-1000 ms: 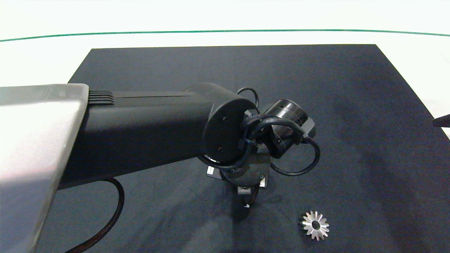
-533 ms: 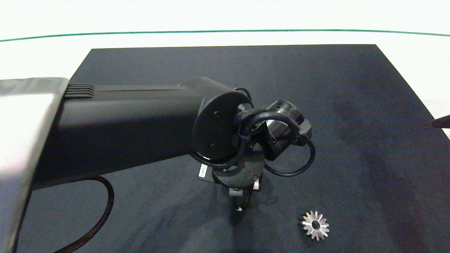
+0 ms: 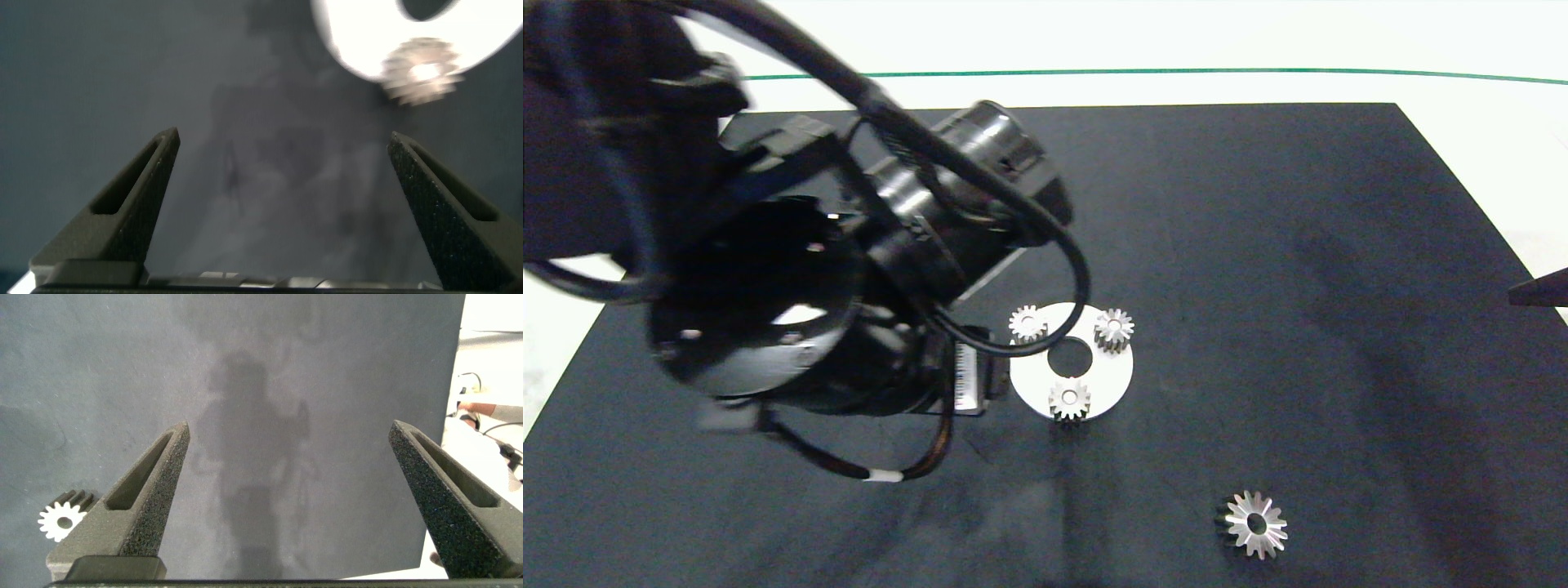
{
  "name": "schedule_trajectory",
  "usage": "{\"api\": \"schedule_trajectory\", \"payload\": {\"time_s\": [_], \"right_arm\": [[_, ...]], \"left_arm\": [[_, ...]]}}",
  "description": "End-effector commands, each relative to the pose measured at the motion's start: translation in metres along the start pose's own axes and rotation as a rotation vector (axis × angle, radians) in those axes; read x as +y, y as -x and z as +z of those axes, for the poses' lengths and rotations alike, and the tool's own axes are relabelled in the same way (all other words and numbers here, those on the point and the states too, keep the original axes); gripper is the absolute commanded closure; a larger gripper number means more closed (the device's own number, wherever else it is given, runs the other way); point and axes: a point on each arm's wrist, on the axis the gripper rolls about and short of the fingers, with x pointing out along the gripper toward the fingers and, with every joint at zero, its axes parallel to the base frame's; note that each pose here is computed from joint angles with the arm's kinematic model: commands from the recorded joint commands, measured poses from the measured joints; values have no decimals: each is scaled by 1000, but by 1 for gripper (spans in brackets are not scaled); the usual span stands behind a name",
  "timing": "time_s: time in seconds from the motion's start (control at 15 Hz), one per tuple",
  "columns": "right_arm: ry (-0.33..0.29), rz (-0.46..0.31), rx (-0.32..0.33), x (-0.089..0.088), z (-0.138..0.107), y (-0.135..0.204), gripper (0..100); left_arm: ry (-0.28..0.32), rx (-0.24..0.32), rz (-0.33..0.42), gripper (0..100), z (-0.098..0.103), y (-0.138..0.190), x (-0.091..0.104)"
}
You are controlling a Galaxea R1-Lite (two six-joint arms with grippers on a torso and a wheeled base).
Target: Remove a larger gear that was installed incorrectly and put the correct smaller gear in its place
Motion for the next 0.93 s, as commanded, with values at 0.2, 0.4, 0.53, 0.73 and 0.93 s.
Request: {"api": "schedule_trajectory", "payload": {"time_s": [0.2, 0.4, 0.53, 0.73, 0.93], "right_arm": [[54, 25, 62, 10, -3, -15, 0], [93, 20, 81, 19, -7, -19, 0], [129, -12, 109, 27, -10, -27, 0], [161, 6, 104, 38, -11, -30, 0], [163, 9, 98, 39, -12, -29, 0]], "left_arm": [[236, -88, 85, 0, -44, 48, 137], [259, -139, 119, 0, -36, 47, 149], [256, -139, 122, 0, -33, 36, 144], [246, -123, 121, 0, -33, 32, 141], [243, -128, 113, 0, -33, 33, 142]]}}
